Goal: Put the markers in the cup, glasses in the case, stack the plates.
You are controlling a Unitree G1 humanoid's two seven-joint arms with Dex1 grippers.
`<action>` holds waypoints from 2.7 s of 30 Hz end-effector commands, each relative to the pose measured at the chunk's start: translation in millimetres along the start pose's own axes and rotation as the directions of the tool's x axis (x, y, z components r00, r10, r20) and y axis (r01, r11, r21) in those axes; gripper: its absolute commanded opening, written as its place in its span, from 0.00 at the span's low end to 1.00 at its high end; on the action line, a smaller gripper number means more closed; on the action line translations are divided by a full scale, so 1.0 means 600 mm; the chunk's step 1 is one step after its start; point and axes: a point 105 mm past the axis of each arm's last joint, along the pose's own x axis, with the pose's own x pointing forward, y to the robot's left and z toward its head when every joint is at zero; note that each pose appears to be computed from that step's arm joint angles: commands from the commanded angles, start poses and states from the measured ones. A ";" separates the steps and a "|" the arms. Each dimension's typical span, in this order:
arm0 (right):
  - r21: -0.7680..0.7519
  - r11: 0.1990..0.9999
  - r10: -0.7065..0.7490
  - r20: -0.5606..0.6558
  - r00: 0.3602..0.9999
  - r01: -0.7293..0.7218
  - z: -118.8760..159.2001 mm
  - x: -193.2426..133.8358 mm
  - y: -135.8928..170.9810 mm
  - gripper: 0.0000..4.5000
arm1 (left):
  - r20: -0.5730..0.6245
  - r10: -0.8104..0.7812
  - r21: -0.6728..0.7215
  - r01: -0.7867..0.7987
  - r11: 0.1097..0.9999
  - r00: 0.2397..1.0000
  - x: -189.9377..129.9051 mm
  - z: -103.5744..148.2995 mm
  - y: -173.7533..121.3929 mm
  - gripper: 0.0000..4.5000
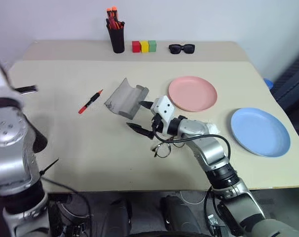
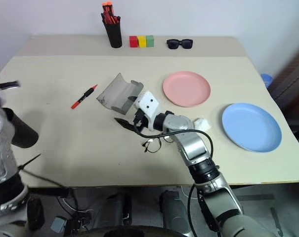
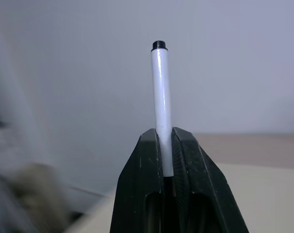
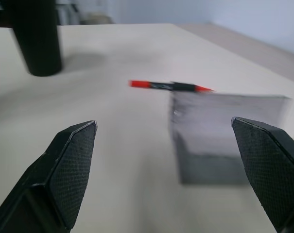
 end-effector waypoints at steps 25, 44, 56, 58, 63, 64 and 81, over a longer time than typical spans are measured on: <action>-0.021 0.996 0.083 0.104 0.991 -0.081 0.034 0.025 0.029 1.00 | -0.124 0.073 0.009 -0.072 0.997 0.990 -0.062 -0.104 0.024 0.18; 0.153 0.983 0.065 0.216 0.974 -0.100 0.066 0.012 0.026 1.00 | -0.109 -0.352 -0.142 0.336 0.931 0.930 -0.028 -0.051 -0.134 0.97; 0.151 0.988 0.008 0.196 0.981 -0.038 0.061 0.014 0.019 1.00 | -0.610 -0.512 -0.172 0.530 0.831 0.605 0.014 -0.171 -0.288 0.97; 0.149 0.988 0.003 0.194 0.981 -0.033 0.060 0.011 0.020 1.00 | -0.661 -0.538 -0.213 0.556 0.804 0.524 0.013 -0.187 -0.306 0.97; 0.148 0.989 -0.028 0.188 0.982 0.000 0.057 0.003 0.016 1.00 | -0.745 -0.584 -0.315 0.601 0.734 0.322 -0.004 -0.230 -0.334 0.97; 0.149 0.989 -0.034 0.187 0.982 0.006 0.057 0.002 0.015 1.00 | -0.751 -0.586 -0.324 0.603 0.729 0.304 -0.005 -0.235 -0.336 0.97; 0.185 0.979 0.025 0.300 0.954 -0.084 0.086 -0.012 0.033 1.00 | -0.330 -0.544 -0.253 0.483 0.838 0.771 0.095 -0.124 -0.304 0.01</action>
